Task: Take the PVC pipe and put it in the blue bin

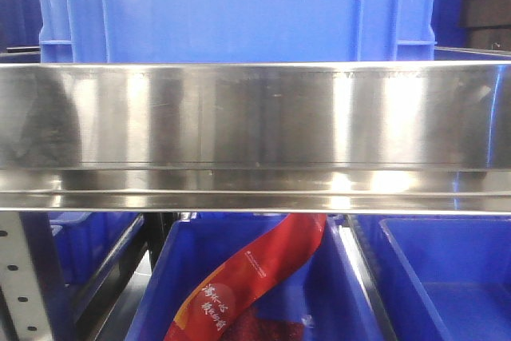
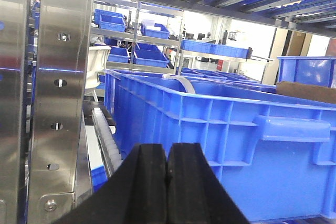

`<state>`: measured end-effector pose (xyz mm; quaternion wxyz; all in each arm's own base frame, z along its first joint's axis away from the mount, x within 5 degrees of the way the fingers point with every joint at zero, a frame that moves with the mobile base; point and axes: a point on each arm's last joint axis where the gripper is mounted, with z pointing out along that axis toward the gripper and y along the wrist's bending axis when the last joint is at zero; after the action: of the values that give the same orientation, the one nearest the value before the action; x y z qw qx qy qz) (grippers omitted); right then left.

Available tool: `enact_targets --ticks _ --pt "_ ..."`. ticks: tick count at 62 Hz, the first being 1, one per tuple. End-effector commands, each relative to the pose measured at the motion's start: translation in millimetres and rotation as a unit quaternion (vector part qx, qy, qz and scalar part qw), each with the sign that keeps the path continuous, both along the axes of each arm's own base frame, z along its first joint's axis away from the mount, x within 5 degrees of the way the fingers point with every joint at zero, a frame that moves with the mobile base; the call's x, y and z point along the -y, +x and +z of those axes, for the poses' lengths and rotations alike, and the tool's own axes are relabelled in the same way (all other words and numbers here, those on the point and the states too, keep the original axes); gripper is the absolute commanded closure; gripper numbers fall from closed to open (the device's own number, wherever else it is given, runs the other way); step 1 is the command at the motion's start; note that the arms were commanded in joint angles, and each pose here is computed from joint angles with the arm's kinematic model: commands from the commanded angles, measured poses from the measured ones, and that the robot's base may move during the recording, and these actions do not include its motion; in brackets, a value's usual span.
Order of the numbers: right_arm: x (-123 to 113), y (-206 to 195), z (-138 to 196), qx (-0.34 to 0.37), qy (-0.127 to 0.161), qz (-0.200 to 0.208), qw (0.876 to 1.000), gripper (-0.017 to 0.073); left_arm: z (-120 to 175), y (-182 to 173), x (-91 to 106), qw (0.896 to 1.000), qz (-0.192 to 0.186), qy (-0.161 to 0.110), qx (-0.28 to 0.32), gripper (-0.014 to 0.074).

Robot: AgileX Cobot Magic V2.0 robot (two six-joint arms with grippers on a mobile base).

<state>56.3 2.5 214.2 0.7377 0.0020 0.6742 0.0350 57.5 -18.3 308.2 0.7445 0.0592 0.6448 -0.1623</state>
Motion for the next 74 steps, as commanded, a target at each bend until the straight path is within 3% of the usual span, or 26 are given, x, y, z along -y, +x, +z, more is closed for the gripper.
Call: enact_targets --ticks 1,51,56,64,74 --pt "0.4 -0.5 1.7 0.013 -0.002 -0.003 1.000 0.0727 2.6 -1.0 -0.7 1.000 0.002 -0.007 0.013 0.0704" --pt "0.4 -0.5 1.7 0.013 -0.002 -0.003 1.000 0.0727 -0.2 -1.0 -0.9 1.000 0.005 0.000 0.014 0.0704" --pt "0.4 -0.5 1.7 0.013 -0.002 -0.003 1.000 0.0727 -7.9 -1.0 -2.1 0.999 0.018 0.025 0.015 0.0704" --pt "0.4 -0.5 1.7 0.013 -0.002 -0.003 1.000 0.0727 -31.4 -0.8 -5.9 0.998 0.050 0.031 -0.002 0.0704" --pt "0.4 -0.5 1.7 0.013 -0.002 -0.003 1.000 0.0727 -70.9 -1.8 -14.2 0.992 0.120 0.035 -0.027 0.0704"
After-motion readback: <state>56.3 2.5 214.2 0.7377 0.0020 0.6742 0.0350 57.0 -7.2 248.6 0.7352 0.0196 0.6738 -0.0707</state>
